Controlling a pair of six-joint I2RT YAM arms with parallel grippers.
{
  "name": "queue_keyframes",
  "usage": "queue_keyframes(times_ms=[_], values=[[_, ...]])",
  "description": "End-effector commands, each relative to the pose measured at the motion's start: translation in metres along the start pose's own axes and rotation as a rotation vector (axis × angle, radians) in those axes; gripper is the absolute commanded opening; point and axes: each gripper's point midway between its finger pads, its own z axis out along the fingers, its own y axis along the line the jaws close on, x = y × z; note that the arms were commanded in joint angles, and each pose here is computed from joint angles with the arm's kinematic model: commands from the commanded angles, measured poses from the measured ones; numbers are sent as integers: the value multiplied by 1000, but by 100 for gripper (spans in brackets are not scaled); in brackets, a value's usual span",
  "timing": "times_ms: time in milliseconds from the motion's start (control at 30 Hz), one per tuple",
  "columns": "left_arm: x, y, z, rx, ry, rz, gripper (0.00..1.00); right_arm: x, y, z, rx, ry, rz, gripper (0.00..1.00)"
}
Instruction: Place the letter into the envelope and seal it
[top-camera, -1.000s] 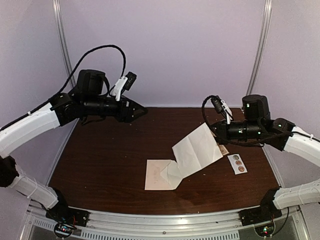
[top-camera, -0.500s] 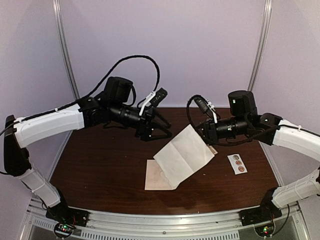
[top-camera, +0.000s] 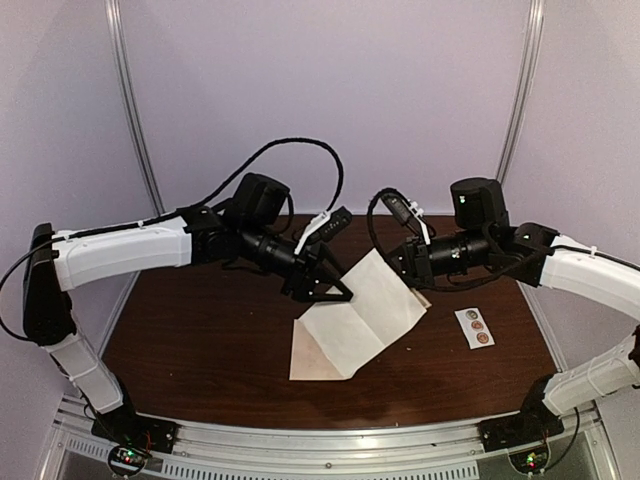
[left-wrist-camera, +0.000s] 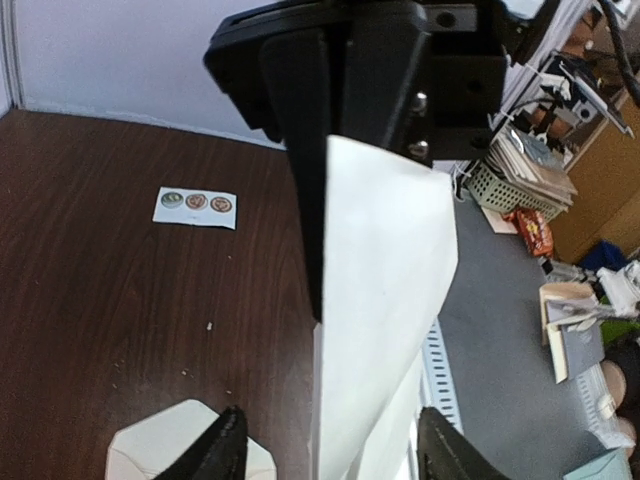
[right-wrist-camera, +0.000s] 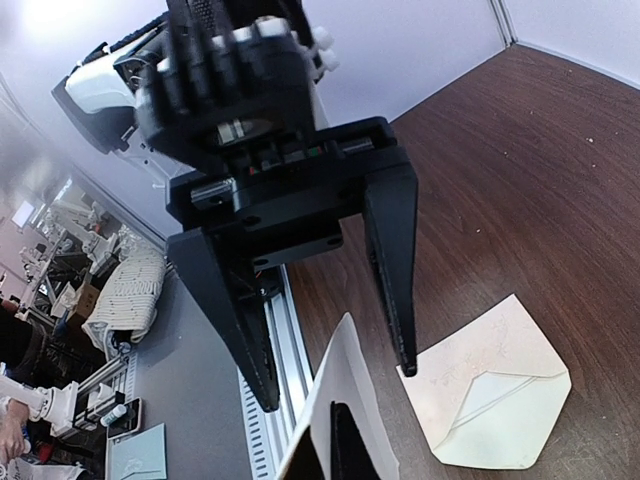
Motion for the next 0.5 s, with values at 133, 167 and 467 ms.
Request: queue_keyframes(times_ms=[133, 167, 467], values=[[-1, -12, 5, 74, 4, 38, 27, -13, 8, -6, 1, -44, -51, 0], [-1, -12, 5, 77, 4, 38, 24, -13, 8, -5, 3, -44, -53, 0], [4, -10, 6, 68, 19, 56, 0, -19, 2, -14, 75, -83, -68, 9]])
